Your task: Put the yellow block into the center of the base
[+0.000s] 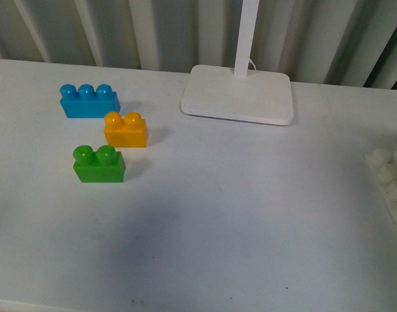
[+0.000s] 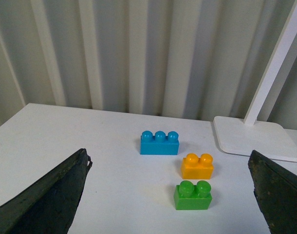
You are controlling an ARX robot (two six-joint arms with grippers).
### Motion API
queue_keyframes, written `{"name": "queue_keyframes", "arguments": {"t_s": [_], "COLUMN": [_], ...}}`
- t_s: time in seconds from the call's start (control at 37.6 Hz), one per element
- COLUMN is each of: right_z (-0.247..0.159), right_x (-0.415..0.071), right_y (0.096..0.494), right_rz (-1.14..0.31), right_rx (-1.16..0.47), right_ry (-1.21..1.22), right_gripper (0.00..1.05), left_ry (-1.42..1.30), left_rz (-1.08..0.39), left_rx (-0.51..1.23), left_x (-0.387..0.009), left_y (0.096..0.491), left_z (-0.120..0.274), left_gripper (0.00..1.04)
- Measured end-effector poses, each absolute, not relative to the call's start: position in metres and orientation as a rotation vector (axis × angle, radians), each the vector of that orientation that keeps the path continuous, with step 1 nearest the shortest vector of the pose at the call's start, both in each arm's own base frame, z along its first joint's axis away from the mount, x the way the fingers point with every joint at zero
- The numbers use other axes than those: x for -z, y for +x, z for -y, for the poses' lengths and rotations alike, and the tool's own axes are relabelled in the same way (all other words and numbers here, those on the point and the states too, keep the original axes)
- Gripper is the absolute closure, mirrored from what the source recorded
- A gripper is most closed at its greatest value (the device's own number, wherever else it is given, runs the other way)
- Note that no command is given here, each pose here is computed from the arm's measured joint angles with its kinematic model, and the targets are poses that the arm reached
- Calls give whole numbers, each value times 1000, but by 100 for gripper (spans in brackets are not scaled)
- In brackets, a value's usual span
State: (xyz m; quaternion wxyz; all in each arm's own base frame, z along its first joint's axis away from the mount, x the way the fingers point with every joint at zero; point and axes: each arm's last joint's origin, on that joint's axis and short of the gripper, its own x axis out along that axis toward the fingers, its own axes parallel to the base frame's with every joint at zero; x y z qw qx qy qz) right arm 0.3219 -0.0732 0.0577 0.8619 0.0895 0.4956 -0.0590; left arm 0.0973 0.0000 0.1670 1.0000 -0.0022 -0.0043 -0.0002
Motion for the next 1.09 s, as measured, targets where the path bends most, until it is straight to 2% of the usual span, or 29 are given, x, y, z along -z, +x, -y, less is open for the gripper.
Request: {"name": "queue_keyframes", "arguments": {"t_s": [0.48,0.72,1.09], "right_z": [-3,-71,-140], "right_x": [-57,-57,-60], "right_y": [320,328,345], "right_rz": [-1076,-1109,-1122], "right_rx": [22,-37,-53], "right_ry": [172,221,254], "right_gripper": [9,9,9], "left_ry": [-4,-4,-4], "left_rz": [9,9,9], "left_rx": [0,0,0], "left_x": [-167,-167,-167], "left_y": [97,97,97], "left_z": [0,0,0], "left_gripper": [6,6,6]}}
